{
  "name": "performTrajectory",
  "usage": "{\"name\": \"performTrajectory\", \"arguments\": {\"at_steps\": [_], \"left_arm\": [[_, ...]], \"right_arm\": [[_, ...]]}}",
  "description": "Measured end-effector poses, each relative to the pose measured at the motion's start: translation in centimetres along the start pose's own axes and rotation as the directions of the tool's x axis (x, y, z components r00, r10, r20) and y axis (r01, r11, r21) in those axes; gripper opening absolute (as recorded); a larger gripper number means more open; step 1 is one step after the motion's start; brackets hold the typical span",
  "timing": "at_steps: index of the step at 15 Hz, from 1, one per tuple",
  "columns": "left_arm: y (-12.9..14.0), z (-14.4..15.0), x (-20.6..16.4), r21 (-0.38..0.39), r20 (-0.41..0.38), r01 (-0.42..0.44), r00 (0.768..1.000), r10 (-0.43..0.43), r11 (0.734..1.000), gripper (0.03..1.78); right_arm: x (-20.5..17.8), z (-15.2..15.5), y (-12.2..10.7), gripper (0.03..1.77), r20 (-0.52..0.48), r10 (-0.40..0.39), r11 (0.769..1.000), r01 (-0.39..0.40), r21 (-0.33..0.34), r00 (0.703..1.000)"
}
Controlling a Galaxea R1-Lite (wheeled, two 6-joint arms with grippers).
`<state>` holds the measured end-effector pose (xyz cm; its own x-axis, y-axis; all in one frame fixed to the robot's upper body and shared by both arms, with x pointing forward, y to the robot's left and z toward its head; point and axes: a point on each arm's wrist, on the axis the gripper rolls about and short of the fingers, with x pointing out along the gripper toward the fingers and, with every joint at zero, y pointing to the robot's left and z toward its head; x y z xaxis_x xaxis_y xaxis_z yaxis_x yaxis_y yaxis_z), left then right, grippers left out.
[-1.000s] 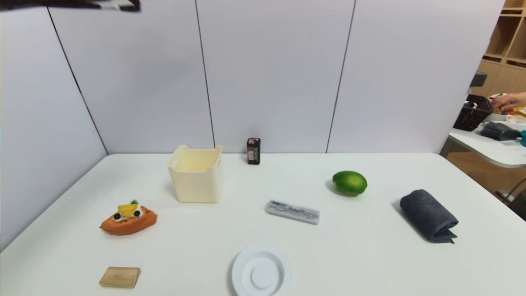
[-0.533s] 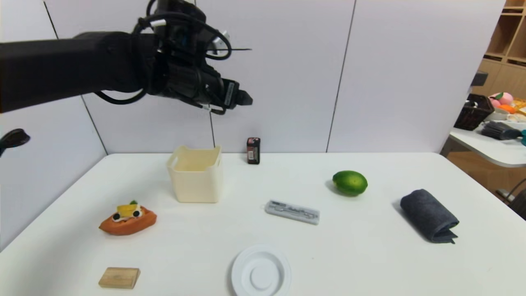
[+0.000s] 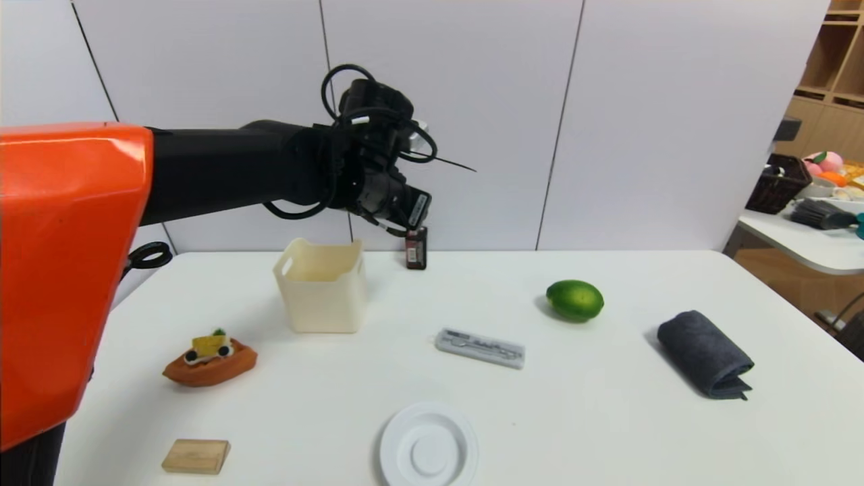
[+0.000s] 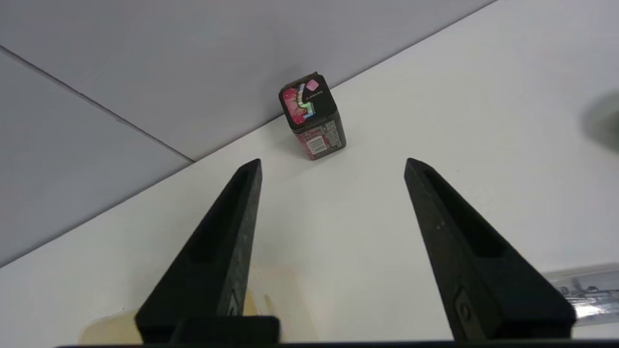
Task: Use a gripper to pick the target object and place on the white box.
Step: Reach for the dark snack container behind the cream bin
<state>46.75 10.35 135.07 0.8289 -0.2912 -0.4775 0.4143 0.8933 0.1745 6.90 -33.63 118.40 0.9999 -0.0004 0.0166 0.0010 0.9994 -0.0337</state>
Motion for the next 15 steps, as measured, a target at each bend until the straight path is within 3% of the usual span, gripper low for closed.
{"name": "performTrajectory", "arguments": {"at_steps": [2, 3, 4, 5, 9, 11, 15], "left_arm": [[-0.2, -0.3, 0.8, -0.003, 0.003, 0.001, 1.0, -0.001, 1.0, 0.78], [-0.3, -0.2, 1.0, -0.009, 0.019, 0.003, 1.0, -0.003, 1.0, 0.55], [-0.3, -0.2, 1.2, -0.016, 0.028, 0.006, 1.0, -0.005, 1.0, 0.1], [-0.4, -0.3, 1.3, -0.026, 0.026, 0.009, 1.0, -0.008, 1.0, 0.05], [-0.7, -0.8, 2.2, -0.091, 0.017, 0.082, 0.997, -0.081, 0.993, 0.06], [-0.9, -1.3, 3.0, -0.105, -0.001, 0.098, 0.995, -0.099, 0.99, 0.45], [-1.2, -1.8, 4.2, -0.103, 0.004, 0.097, 0.995, -0.098, 0.99, 0.95]], "right_arm": [[0.0, 0.0, 0.0, 1.7, 0.001, 0.0, 1.0, 0.0, 0.0, 1.0], [0.0, 0.0, 0.0, 1.7, 0.0, 0.0, 1.0, 0.0, 0.0, 1.0], [0.0, 0.0, 0.0, 1.7, 0.0, 0.0, 1.0, 0.0, 0.0, 1.0], [0.0, 0.0, 0.0, 1.7, 0.0, 0.0, 1.0, 0.0, 0.0, 1.0], [0.0, 0.0, 0.0, 1.7, 0.0, 0.0, 1.0, 0.0, 0.0, 1.0], [0.0, 0.0, 0.0, 1.7, 0.0, 0.0, 1.0, 0.0, 0.0, 1.0], [0.0, 0.0, 0.0, 1.7, 0.0, 0.0, 1.0, 0.0, 0.0, 1.0]]}}
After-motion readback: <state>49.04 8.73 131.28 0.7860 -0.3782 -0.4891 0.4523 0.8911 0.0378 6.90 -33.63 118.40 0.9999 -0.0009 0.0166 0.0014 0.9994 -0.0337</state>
